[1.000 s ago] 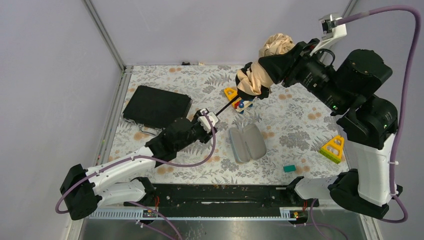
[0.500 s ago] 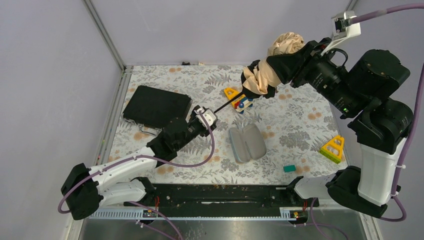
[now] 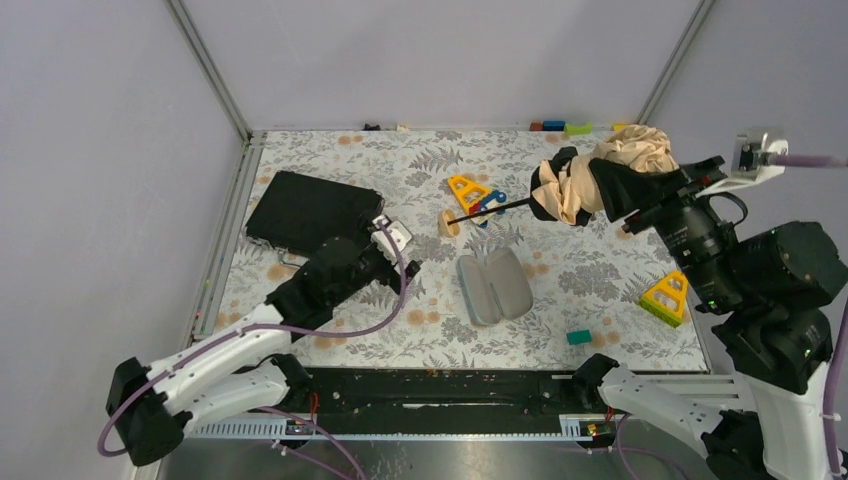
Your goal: Open the umbrella
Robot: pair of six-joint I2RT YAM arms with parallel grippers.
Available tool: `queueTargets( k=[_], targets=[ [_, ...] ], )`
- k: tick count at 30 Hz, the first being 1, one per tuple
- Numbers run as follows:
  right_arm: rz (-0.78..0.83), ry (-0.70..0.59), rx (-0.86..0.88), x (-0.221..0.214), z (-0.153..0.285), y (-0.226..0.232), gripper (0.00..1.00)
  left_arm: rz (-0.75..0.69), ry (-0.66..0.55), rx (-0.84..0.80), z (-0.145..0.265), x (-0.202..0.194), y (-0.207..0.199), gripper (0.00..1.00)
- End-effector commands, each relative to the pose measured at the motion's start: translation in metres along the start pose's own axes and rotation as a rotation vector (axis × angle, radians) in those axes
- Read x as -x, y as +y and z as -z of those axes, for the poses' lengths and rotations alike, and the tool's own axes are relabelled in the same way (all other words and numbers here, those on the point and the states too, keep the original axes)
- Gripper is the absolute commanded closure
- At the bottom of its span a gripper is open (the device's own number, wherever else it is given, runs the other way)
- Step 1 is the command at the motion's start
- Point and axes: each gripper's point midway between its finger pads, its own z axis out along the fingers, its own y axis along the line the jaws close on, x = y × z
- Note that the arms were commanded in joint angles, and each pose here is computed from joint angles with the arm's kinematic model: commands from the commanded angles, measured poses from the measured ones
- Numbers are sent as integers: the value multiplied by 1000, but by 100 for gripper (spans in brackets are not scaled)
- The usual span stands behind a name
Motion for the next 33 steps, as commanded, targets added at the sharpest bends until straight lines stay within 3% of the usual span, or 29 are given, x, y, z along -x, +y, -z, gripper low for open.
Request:
queueTargets(
  k=[1,10,16,21,23,26,29,33],
  targets=[
    [-53,-147,-27,9,-19,-5,100,65,-175,-96,27,51,-13,1],
    [-122,78,132,-64,-48,27,100,180,-305,-211,42,94,-29,1],
    [-167,127,195,-82,-60,41,100,115,-187,-281,20,70,-54,1],
    [-162,127,246,-72,-62,53,100,55,-52,-111,-4,36,-32,2],
    [-159,112,268,-63,-61,58,100,37,9,-96,-9,22,-30,9],
    [-139,80,276,-42,-57,62,100,-7,50,-123,-12,9,-36,32],
    [-123,45,291,-16,-50,66,100,-46,79,-43,-15,-2,-21,53],
    [-107,-10,315,16,-35,72,100,-89,116,-42,-18,-16,-21,62]
  ],
)
